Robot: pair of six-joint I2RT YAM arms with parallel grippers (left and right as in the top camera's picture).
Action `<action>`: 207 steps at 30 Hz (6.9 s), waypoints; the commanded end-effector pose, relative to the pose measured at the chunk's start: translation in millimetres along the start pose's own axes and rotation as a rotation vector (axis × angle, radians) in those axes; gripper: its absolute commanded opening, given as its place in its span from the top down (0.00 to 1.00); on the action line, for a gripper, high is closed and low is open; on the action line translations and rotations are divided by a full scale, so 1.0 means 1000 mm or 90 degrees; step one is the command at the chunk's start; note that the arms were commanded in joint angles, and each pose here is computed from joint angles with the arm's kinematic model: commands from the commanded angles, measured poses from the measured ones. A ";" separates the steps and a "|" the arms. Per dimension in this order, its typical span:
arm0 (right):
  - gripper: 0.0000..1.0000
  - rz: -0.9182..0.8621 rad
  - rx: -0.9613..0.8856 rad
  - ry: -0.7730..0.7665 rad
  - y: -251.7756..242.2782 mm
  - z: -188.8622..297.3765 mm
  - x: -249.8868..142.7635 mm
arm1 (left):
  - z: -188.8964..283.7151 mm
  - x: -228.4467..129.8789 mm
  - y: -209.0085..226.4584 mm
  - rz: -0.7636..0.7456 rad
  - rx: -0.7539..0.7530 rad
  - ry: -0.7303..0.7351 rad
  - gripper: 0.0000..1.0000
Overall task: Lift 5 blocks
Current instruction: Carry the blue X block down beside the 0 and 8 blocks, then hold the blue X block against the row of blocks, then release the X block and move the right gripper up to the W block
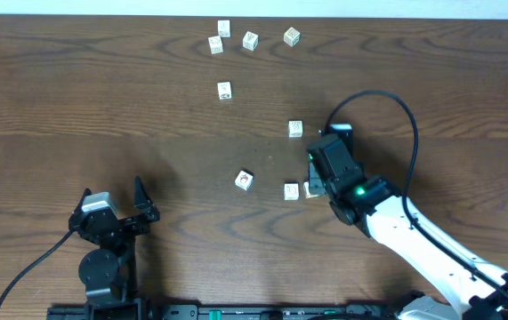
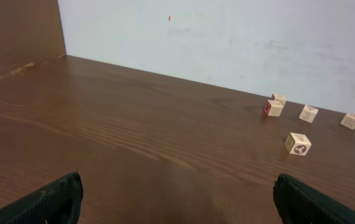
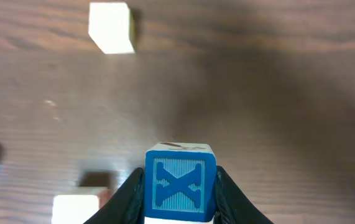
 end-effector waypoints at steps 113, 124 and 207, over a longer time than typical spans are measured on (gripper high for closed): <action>0.68 0.010 0.025 0.116 -0.004 -0.040 -0.057 | -0.001 -0.014 0.005 -0.001 0.019 0.029 0.02; 0.61 0.010 0.024 0.117 -0.004 -0.040 -0.057 | -0.001 -0.014 0.005 -0.001 0.019 0.029 0.02; 0.35 0.020 0.079 -0.083 0.056 -0.101 0.074 | -0.001 -0.014 0.005 -0.001 0.019 0.029 0.02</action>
Point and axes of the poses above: each gripper's point midway between its finger pads, its own z axis back along the fingers, its own y axis along the line the jaws close on, x = y × z, the point moved 5 cm from there along z, back along the fingers, and after that the axes turned 2 degrees about z, right-handed, at the moved point
